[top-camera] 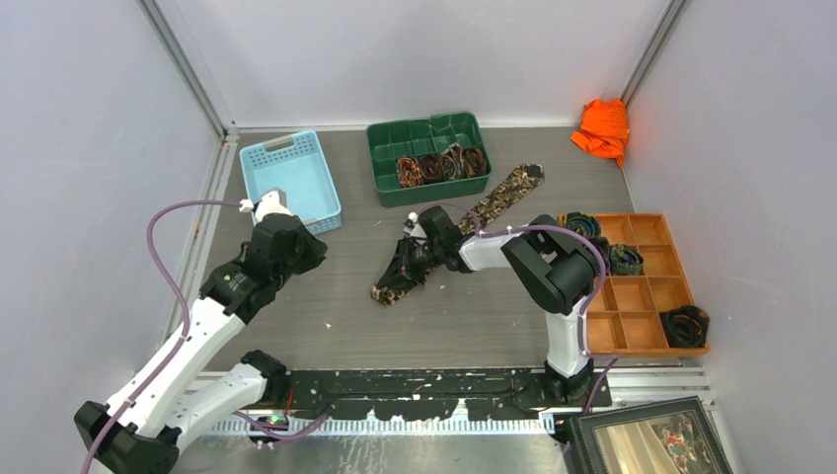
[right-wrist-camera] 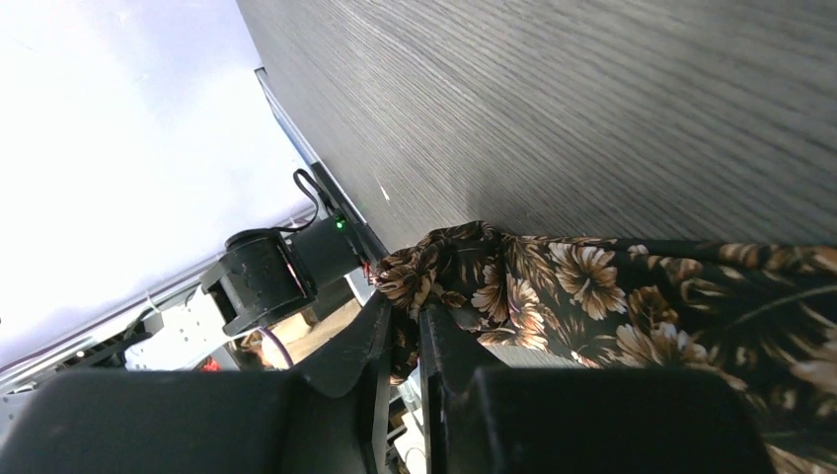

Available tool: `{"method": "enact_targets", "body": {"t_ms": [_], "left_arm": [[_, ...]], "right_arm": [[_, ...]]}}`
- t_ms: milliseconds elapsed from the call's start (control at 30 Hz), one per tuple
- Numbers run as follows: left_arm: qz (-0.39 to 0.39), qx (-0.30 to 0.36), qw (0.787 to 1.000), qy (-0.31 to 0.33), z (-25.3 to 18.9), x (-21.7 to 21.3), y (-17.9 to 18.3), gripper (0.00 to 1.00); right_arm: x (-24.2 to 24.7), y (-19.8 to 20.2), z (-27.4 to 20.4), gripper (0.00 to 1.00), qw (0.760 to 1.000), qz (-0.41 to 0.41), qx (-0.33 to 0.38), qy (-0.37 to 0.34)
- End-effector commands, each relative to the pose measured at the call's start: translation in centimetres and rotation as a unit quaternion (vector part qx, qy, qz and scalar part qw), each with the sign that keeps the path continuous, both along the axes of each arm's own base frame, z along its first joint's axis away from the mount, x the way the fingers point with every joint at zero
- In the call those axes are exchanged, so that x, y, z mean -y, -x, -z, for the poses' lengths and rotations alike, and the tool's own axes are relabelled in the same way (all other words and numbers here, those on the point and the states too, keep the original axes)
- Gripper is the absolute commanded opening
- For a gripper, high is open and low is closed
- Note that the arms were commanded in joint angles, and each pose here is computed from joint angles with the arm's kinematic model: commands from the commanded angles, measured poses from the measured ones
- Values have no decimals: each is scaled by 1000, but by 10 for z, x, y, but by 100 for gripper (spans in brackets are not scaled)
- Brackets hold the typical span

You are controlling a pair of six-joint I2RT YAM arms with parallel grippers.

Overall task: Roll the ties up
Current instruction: Roll the tie at the center of the board.

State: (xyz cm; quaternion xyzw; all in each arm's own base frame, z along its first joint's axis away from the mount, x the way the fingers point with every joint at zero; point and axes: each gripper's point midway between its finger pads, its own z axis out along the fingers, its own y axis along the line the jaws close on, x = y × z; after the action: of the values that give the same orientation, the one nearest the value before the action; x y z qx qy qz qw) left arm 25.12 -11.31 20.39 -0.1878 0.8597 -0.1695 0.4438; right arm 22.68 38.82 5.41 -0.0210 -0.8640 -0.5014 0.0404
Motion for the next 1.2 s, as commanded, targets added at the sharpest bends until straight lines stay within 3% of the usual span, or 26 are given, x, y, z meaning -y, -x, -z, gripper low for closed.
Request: {"method": "enact_targets", "body": {"t_ms": [0, 133, 433, 700, 1167], "left_arm": [[13, 38, 999, 31, -24, 14, -15, 0], [18, 30, 999, 35, -19, 19, -18, 0], [27, 19, 999, 39, -10, 26, -22, 0], [32, 7, 999, 40, 0, 31, -25, 0], [33, -5, 999, 41, 15, 34, -25, 0]], "right_arm": [[1, -6, -31, 17, 999, -15, 45, -22], [15, -8, -14, 17, 999, -14, 43, 14], [38, -24, 7, 19, 999, 12, 36, 23], [47, -30, -2, 44, 996, -14, 78, 51], [72, -40, -6, 42, 973, -34, 163, 163]]}}
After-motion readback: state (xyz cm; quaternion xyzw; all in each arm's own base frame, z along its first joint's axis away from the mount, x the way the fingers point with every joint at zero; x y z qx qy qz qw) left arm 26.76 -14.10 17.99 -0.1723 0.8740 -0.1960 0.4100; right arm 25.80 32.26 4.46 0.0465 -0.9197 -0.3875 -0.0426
